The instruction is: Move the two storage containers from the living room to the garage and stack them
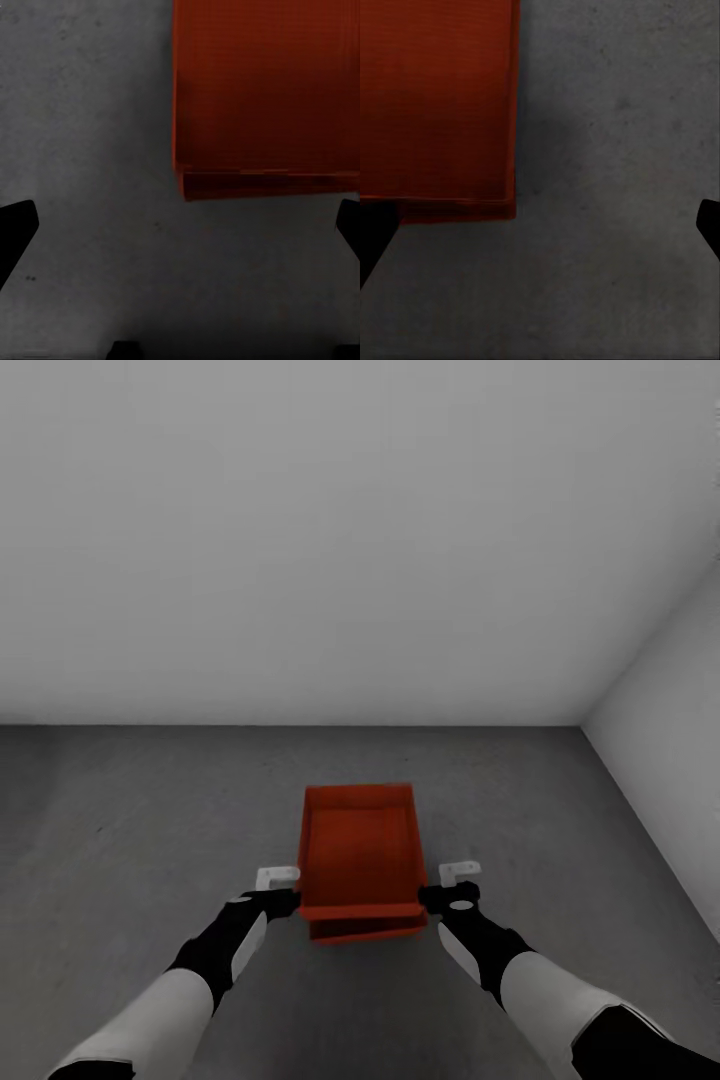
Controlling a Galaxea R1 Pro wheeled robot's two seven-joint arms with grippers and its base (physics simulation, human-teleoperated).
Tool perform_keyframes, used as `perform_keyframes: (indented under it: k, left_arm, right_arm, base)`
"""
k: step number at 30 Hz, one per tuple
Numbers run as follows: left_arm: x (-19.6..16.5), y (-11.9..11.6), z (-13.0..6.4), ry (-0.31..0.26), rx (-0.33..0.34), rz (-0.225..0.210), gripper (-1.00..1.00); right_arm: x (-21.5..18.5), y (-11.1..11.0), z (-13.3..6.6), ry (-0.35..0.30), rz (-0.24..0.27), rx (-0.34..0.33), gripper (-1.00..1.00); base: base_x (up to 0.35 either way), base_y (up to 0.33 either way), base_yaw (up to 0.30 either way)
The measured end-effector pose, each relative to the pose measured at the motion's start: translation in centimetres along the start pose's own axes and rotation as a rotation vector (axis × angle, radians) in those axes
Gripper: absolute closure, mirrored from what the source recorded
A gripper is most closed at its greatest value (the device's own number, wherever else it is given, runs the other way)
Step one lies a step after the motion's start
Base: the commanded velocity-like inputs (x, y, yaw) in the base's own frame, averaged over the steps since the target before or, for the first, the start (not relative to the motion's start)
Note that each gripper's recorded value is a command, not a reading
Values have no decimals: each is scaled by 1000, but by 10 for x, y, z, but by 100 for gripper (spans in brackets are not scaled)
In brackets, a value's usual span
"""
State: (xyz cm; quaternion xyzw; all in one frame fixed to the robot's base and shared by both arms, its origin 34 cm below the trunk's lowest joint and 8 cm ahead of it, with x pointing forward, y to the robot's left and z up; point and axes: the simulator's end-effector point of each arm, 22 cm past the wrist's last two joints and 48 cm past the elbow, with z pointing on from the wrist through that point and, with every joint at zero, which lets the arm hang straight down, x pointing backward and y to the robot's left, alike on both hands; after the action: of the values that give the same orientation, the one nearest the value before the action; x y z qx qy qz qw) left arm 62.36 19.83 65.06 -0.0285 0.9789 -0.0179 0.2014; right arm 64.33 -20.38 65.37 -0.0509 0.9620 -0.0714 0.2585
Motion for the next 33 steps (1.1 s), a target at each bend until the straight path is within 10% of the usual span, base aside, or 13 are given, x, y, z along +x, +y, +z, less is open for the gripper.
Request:
perform_keyframes:
  k: [14,33]
  left_arm:
    - [12,3,1,24,-2,1,-100]
    - [151,36,0,314,-52,4,-100]
  right_arm:
    - [8,-3,-1,19,-11,6,-100]
    - [26,-9,1,57,-18,18,-100]
  base:
    - [-61,0,0]
    - [-138,0,0]
